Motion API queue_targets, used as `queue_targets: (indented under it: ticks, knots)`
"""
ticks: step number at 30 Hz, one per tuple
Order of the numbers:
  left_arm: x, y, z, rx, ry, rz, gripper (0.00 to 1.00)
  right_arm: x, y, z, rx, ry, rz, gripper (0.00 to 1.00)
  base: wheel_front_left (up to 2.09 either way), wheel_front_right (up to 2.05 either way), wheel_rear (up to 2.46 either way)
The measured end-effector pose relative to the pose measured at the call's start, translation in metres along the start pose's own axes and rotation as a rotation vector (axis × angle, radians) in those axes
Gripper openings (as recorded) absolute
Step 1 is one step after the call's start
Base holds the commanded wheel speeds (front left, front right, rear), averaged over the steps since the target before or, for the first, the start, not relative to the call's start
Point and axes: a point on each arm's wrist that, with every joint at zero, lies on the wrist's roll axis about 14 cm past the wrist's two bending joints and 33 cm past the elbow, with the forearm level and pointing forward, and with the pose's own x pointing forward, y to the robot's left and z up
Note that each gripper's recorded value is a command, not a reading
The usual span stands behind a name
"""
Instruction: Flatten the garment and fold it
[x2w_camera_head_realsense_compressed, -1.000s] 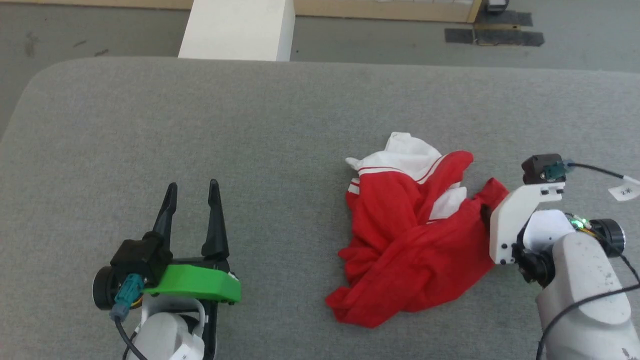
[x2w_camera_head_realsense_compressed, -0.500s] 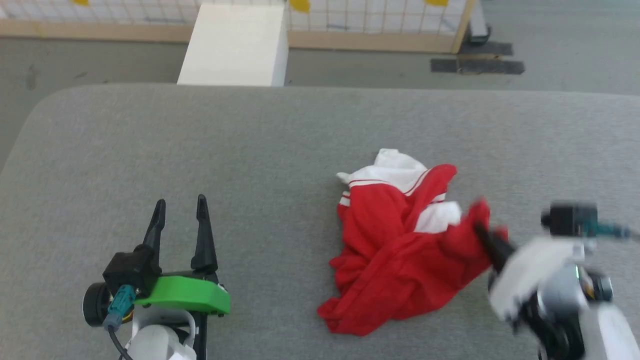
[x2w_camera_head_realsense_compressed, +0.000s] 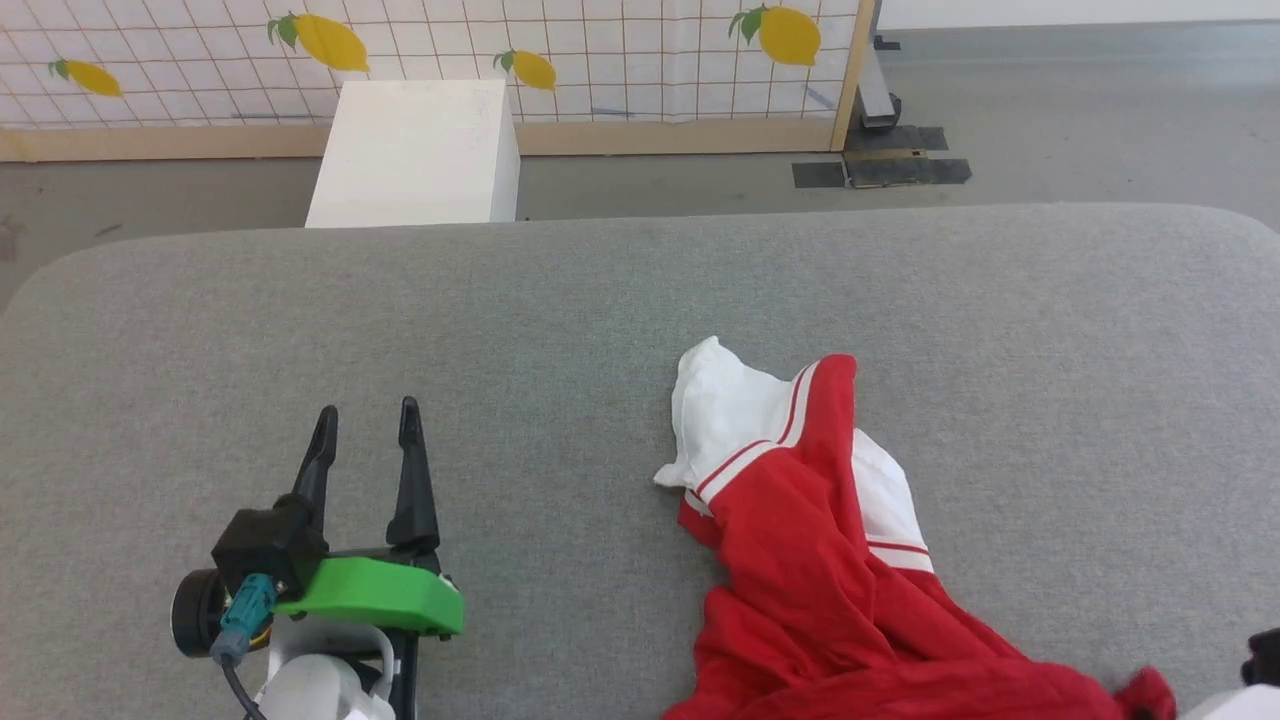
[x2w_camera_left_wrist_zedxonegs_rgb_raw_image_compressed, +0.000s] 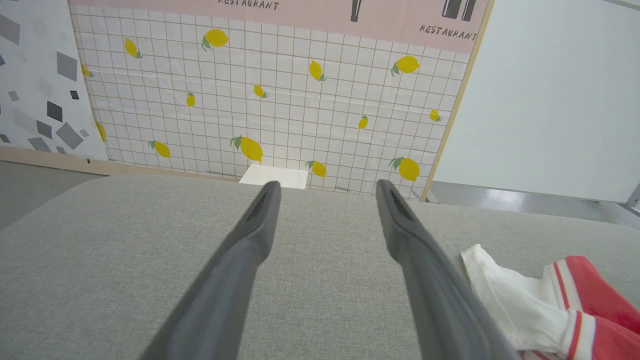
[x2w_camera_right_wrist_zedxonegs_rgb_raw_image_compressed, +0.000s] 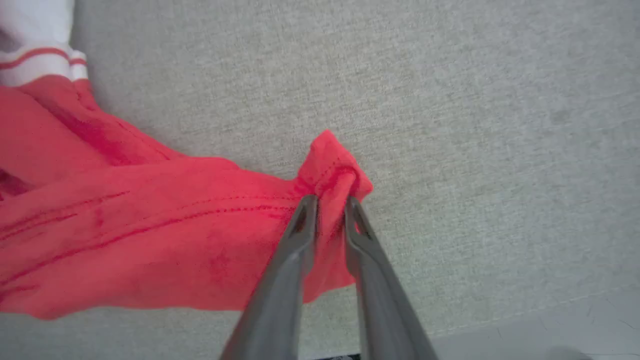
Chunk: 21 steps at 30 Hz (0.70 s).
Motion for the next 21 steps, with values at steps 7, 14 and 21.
queue_targets:
  ticks: [7, 14, 21]
  knots:
    - [-0.005, 0.004, -0.005, -0.002, 0.019, 0.01, 1.0, 0.0, 0.031, 0.084, -0.018, -0.412, 0.078, 1.0, 0.0, 0.0, 0.0]
    - [-0.01, 0.008, -0.007, -0.011, 0.03, 0.021, 1.0, -0.005, 0.111, 0.13, -0.099, -0.637, 0.28, 1.0, 0.0, 0.0, 0.0]
    - [-0.019, 0.0, -0.023, -0.05, 0.085, 0.006, 1.0, -0.006, 0.162, 0.146, -0.148, -0.686, 0.407, 1.0, 0.0, 0.0, 0.0]
